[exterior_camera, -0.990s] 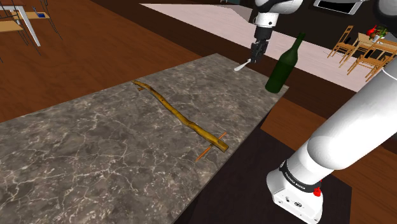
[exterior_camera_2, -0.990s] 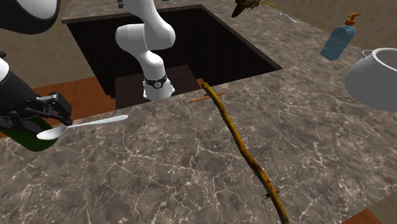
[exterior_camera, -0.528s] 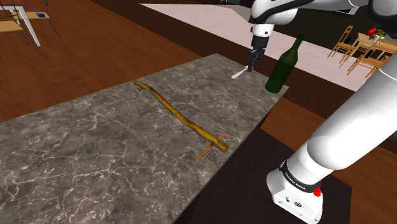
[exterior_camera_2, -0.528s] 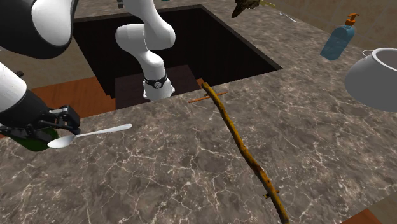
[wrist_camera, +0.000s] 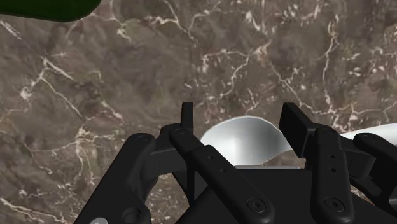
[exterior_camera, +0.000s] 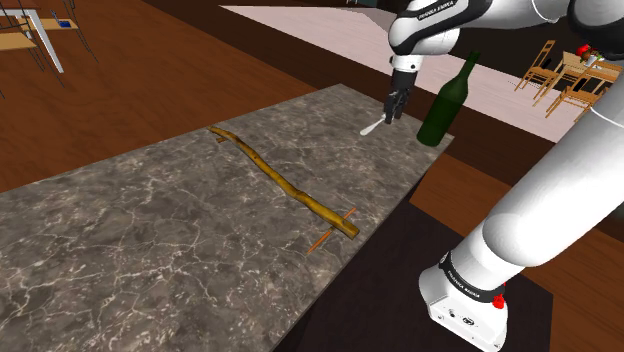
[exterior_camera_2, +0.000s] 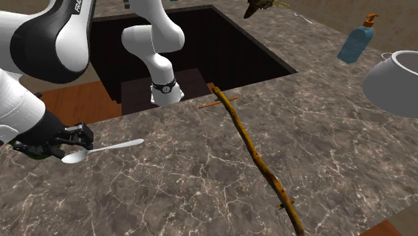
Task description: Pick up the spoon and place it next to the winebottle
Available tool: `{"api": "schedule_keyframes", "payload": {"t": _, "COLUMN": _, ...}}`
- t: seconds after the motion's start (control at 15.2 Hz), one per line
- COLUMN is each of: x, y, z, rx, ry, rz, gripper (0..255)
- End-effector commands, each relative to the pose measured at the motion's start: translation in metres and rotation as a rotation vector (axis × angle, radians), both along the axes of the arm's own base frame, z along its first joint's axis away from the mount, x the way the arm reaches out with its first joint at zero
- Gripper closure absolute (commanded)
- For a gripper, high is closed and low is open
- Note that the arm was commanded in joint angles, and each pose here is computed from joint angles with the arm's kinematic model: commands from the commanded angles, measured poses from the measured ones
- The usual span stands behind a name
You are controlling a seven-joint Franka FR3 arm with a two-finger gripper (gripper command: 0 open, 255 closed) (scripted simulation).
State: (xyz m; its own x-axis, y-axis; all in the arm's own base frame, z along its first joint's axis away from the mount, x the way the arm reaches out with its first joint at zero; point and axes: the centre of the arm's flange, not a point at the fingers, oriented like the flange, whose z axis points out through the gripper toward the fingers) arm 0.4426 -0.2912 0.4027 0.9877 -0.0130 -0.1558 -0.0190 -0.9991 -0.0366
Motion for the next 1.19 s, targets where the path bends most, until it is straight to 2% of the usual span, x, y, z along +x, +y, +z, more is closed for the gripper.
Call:
{"api": "schedule_keyframes", "payload": {"t": 0.0, "x": 0.001, "y": -0.001, "z": -0.01, "rx": 0.0, "ry": 0.0, "rz": 0.0, "gripper": 255}}
{"api": "schedule_keyframes", "payload": {"t": 0.59, "x": 0.001, "y": -0.001, "z": -0.058, "rx": 0.0, "ry": 0.0, "rz": 0.0, "gripper": 255}}
{"api": "schedule_keyframes", "payload": {"t": 1.12, "x": 0.001, "y": -0.001, "z": -0.058, "rx": 0.0, "ry": 0.0, "rz": 0.0, "gripper": 255}}
